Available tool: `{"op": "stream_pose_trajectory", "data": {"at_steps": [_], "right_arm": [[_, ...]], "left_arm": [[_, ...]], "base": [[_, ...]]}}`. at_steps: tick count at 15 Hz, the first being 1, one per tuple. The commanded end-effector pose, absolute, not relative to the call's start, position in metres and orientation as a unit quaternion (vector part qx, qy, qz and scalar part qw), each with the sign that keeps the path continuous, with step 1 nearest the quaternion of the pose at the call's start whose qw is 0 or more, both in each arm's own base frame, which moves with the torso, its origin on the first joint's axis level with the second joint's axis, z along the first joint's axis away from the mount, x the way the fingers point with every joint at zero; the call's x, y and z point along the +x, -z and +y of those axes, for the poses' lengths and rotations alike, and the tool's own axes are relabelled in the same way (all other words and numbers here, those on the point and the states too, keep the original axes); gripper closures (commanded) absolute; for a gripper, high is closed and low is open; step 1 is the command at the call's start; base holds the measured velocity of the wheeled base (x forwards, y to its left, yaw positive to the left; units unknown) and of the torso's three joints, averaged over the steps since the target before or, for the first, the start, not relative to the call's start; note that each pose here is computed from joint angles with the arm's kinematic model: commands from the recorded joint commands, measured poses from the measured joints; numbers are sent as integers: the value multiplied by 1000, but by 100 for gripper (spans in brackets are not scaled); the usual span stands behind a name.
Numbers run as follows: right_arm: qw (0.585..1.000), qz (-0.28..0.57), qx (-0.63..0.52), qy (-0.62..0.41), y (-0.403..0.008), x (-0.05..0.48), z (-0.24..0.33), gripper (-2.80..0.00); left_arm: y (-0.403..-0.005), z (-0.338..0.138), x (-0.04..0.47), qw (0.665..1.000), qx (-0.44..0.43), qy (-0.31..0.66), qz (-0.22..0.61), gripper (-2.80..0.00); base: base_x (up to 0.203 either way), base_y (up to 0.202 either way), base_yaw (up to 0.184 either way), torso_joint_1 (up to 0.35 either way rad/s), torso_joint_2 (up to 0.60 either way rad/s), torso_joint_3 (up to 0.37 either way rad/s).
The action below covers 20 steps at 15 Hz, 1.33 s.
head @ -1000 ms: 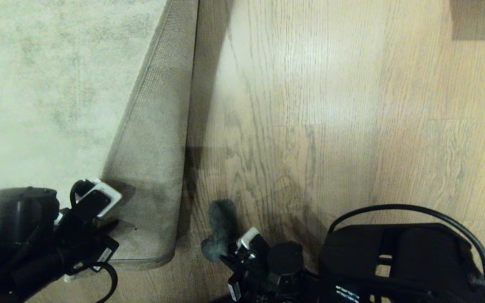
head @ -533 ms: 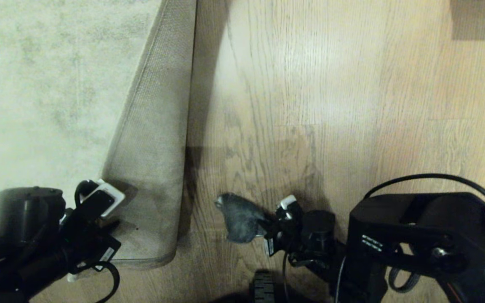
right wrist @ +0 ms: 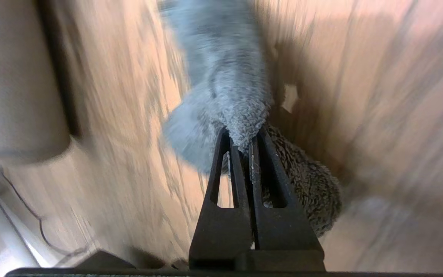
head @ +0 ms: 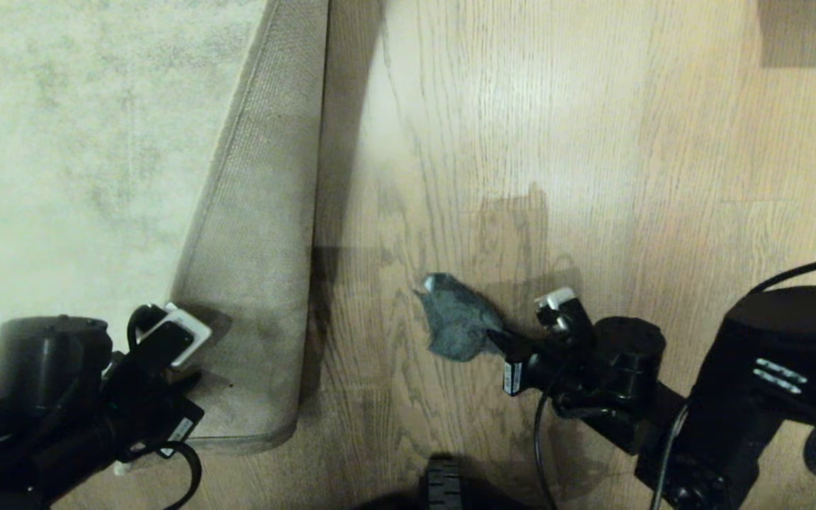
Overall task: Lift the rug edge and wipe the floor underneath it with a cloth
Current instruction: Wipe the floor under the carpet with a rag
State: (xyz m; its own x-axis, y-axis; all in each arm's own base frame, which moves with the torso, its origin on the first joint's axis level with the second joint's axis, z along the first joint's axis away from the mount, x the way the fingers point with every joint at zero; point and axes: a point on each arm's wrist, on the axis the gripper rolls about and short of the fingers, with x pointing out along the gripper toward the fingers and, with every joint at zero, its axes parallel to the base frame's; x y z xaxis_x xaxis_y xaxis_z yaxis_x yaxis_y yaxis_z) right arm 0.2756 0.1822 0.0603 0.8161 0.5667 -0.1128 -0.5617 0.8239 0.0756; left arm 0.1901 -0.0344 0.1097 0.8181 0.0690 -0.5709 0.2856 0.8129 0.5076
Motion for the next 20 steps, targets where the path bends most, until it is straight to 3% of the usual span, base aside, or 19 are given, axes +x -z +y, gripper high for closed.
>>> {"op": "stream_pose_trajectory", "data": {"at_steps": [1,5,12,15,20], "right_arm": [[949,-8,42,-312,-102,264,177,0],[912,-35,47,-405,-118,252,195,0],[874,25,22,-484,-71,226,254,0],[877,44,15,-478,-60,226,253,0],[916,100,-5,-390,-36,227,228,0]], "left_arm": [[-110,-35,191,905,301,61,294,0],[-111,-37,190,906,303,66,290,0],[-110,-37,188,905,303,66,290,0],[-110,-38,187,905,304,69,289,0],[-110,-38,187,904,305,69,291,0]], "base": [[0,0,0,0,0,0],[0,0,0,0,0,0],[0,0,0,0,0,0],[0,0,0,0,0,0],[0,0,0,0,0,0]]}}
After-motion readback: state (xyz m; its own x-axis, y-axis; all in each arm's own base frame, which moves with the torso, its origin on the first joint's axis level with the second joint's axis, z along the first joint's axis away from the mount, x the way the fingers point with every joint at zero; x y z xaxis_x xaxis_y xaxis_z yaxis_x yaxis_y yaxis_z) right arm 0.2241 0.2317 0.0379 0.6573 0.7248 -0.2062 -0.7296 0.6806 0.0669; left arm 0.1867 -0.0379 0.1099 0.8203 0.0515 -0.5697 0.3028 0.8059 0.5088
